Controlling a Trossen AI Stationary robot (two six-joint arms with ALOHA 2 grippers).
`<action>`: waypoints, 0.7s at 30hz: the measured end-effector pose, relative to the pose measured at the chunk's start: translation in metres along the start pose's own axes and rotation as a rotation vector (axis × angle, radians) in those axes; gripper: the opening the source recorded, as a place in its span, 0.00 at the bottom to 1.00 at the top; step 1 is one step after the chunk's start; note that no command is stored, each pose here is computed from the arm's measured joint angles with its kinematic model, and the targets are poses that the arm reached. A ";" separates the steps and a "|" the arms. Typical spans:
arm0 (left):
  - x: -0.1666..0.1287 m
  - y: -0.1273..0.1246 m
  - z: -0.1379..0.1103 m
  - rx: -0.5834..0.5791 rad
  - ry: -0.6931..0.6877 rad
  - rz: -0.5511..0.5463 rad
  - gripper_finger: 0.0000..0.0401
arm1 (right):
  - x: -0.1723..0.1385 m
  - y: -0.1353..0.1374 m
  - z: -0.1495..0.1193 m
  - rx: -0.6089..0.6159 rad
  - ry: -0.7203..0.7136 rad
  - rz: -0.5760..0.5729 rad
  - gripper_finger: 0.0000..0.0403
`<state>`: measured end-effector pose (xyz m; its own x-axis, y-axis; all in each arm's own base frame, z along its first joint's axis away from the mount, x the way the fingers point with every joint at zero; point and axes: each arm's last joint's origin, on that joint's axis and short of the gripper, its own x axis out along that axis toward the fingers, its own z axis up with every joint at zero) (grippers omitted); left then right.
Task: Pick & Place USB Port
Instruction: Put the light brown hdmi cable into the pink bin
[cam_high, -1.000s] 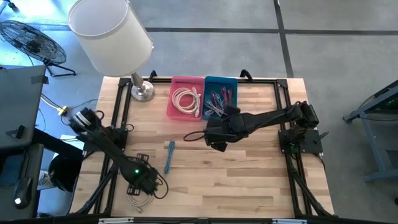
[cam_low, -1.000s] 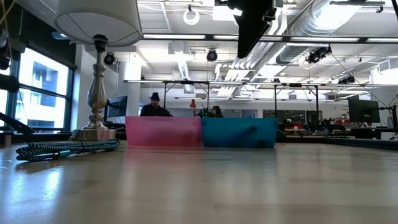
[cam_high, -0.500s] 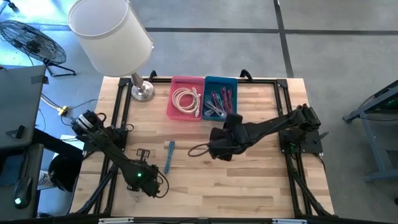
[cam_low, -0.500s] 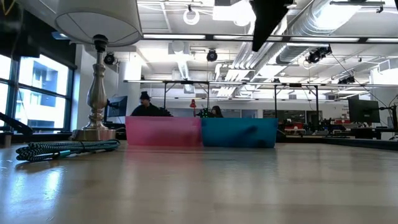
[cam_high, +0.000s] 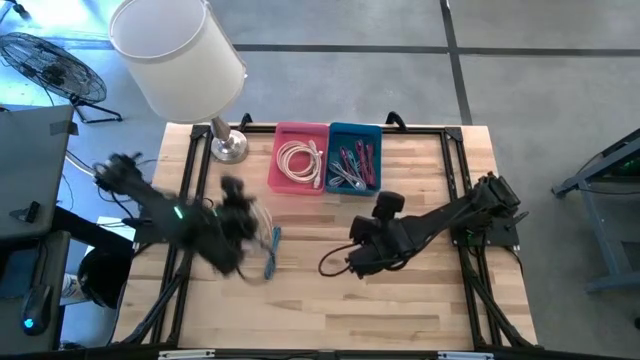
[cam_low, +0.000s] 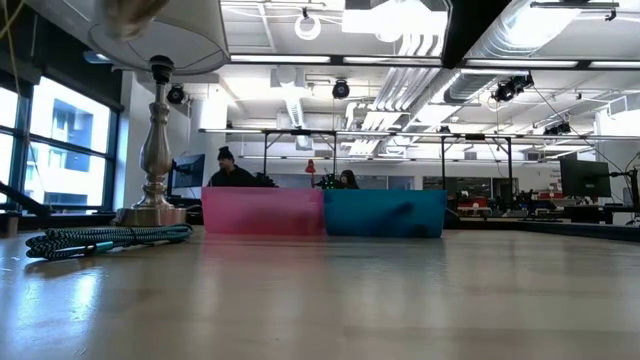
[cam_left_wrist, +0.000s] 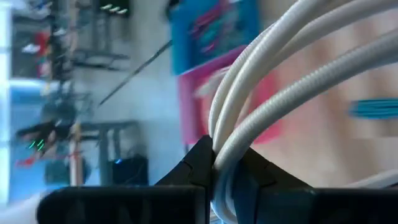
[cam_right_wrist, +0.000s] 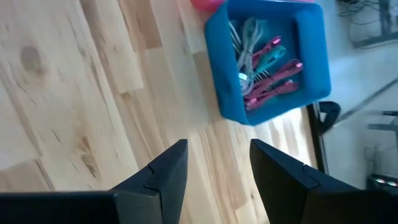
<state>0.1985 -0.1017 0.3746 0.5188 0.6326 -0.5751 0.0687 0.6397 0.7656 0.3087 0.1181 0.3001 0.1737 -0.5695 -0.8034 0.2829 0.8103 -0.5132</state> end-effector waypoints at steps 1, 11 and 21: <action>0.001 0.013 -0.008 -0.027 0.007 0.030 0.07 | -0.002 0.001 -0.002 0.002 0.000 -0.013 0.41; 0.038 0.088 -0.058 -0.212 -0.026 0.080 0.07 | -0.016 0.013 -0.013 0.004 -0.083 -0.046 0.41; 0.146 0.091 -0.070 -0.222 -0.147 -0.059 0.07 | -0.017 0.013 -0.013 0.050 -0.126 -0.082 0.41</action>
<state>0.2209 0.0799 0.3402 0.6388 0.5312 -0.5566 -0.0776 0.7642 0.6402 0.2974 0.1396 0.3033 0.2644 -0.6492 -0.7132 0.3476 0.7540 -0.5574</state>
